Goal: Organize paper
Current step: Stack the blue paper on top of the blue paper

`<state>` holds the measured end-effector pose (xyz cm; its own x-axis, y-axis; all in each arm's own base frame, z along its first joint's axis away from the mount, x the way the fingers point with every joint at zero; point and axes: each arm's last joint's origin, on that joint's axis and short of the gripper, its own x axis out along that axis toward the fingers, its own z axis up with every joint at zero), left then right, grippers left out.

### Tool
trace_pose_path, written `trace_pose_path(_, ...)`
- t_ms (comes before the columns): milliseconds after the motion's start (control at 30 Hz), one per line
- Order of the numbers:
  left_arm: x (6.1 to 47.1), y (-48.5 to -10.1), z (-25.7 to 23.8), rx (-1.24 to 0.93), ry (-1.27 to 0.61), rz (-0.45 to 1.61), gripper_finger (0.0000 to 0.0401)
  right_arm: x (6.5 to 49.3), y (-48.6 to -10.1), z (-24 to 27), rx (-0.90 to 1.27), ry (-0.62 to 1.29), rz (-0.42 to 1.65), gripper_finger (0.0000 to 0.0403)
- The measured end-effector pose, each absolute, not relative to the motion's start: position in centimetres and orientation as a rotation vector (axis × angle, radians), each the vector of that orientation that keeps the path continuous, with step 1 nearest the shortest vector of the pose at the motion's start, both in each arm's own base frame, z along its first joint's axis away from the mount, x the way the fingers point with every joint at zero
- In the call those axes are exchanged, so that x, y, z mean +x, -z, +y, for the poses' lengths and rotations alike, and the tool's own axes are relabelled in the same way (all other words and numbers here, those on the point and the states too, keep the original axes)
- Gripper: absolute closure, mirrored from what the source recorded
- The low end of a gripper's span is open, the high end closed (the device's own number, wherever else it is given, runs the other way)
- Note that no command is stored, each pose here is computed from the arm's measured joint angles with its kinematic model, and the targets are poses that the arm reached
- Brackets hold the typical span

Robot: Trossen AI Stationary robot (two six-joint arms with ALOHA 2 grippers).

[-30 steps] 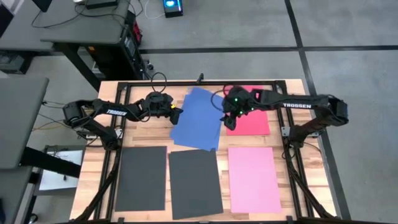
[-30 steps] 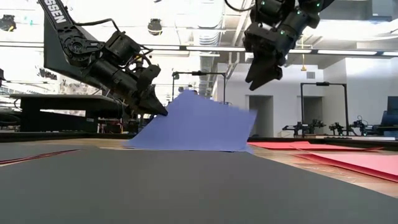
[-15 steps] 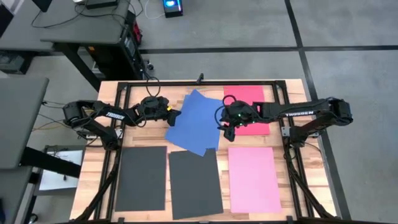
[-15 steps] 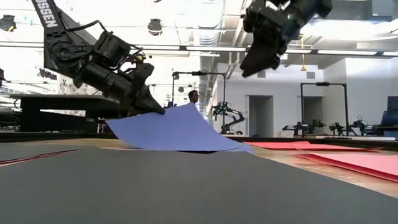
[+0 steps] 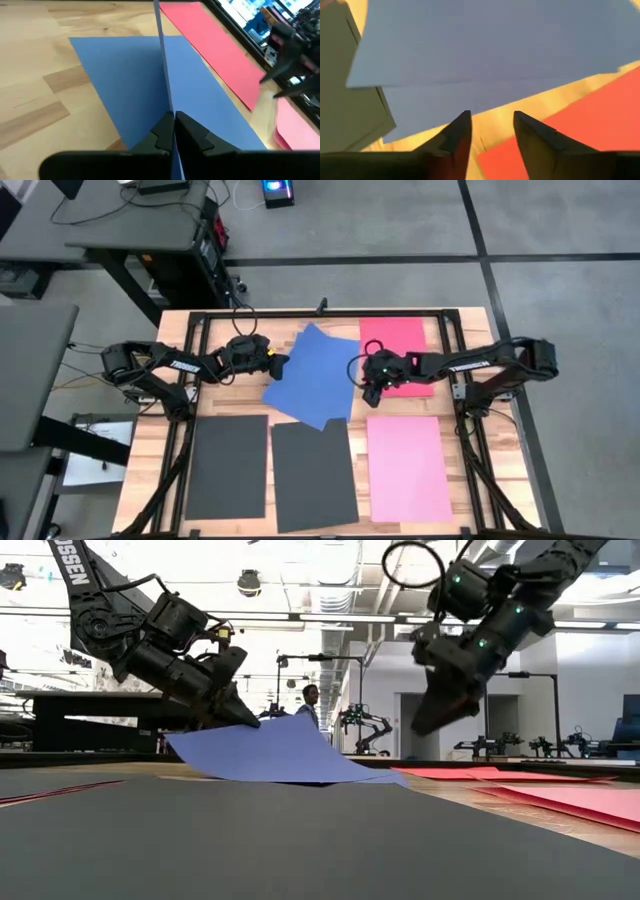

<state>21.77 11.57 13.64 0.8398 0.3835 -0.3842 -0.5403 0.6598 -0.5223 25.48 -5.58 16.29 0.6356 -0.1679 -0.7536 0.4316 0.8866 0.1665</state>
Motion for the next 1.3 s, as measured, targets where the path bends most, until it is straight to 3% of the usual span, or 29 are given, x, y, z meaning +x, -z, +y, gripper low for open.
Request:
trace_pose_path(233, 21.9, -13.6, 11.3, -0.679, -0.532, 0.247, 0.0401, 26.3, -13.8, -5.4, 0.337, 0.342, 0.893, 0.0332)
trace_pose_path(733, 21.9, -13.5, 11.1, -0.671, -0.530, 0.274, 0.0401, 29.8, -12.4, -6.2, 0.314, 0.352, 1.015, 0.0399)
trace_pose_path(1300, 21.9, -13.3, 11.1, -0.586, -0.517, 0.318, 0.0393, 29.8, -12.4, -6.3, 0.349, 0.368, 1.018, 0.0403)
